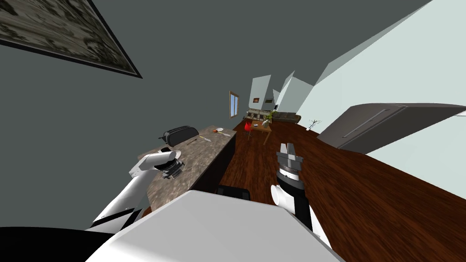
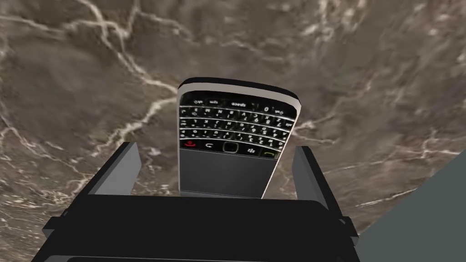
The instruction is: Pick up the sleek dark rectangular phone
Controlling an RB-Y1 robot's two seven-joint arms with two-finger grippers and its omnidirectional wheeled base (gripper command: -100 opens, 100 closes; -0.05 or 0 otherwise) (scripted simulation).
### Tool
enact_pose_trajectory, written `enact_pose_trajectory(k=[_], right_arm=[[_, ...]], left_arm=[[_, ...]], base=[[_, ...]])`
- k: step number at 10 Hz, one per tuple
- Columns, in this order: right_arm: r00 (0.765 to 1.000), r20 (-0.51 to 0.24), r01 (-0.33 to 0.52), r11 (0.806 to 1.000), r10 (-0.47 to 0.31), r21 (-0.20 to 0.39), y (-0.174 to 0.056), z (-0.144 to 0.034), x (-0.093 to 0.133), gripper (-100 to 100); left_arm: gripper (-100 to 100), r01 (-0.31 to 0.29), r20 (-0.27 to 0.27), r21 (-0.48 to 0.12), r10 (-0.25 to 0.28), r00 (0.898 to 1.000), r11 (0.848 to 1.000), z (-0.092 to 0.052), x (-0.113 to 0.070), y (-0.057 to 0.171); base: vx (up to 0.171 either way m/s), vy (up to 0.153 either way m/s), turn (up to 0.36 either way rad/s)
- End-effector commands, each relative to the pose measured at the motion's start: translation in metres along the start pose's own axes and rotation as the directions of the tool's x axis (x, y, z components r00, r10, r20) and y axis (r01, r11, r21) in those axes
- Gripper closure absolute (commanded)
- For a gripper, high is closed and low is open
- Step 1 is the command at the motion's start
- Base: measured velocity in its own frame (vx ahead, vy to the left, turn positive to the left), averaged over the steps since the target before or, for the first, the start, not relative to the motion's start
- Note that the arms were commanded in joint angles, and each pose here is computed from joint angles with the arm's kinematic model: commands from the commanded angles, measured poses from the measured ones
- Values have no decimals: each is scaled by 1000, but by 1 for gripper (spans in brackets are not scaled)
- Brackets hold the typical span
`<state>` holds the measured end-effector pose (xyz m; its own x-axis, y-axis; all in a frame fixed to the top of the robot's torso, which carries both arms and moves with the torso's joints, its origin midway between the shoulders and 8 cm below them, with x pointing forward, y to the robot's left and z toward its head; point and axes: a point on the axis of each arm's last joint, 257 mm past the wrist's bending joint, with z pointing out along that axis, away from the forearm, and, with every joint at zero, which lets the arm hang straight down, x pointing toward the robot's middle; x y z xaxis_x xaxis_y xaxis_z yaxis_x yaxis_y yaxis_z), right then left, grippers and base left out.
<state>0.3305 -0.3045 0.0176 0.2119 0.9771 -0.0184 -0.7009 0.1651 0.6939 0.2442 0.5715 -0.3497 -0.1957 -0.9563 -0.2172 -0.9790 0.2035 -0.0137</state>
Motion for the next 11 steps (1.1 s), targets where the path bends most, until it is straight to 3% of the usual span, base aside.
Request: enact_pose_trajectory(k=[1,2,6,7,8,10,11], right_arm=[[1000,0,0,1000,0,0,0,0,0,0],[1000,0,0,1000,0,0,0,0,0,0],[1000,0,0,1000,0,0,0,0,0,0],[1000,0,0,1000,0,0,0,0,0,0],[1000,0,0,1000,0,0,0,0,0,0],[1000,0,0,1000,0,0,0,0,0,0],[1000,0,0,1000,0,0,0,0,0,0]], left_arm=[[-100,0,0,0,0,1000,1000,0,0,0],[100,1,1,2,-1,1000,1000,1,0,0],[100,0,1,1,0,1000,1000,1,0,0],[0,1,1,1,-1,1000,1000,1,0,0],[100,-7,1,3,7,1000,1000,-9,-1,1],[100,-9,3,5,9,1000,1000,-10,-1,1],[0,-9,2,4,9,1000,1000,-11,-1,1]], base=[[-25,22,-15],[0,0,0],[-1,0,-3],[0,0,0],[30,-20,68],[33,-29,53],[0,0,0]])
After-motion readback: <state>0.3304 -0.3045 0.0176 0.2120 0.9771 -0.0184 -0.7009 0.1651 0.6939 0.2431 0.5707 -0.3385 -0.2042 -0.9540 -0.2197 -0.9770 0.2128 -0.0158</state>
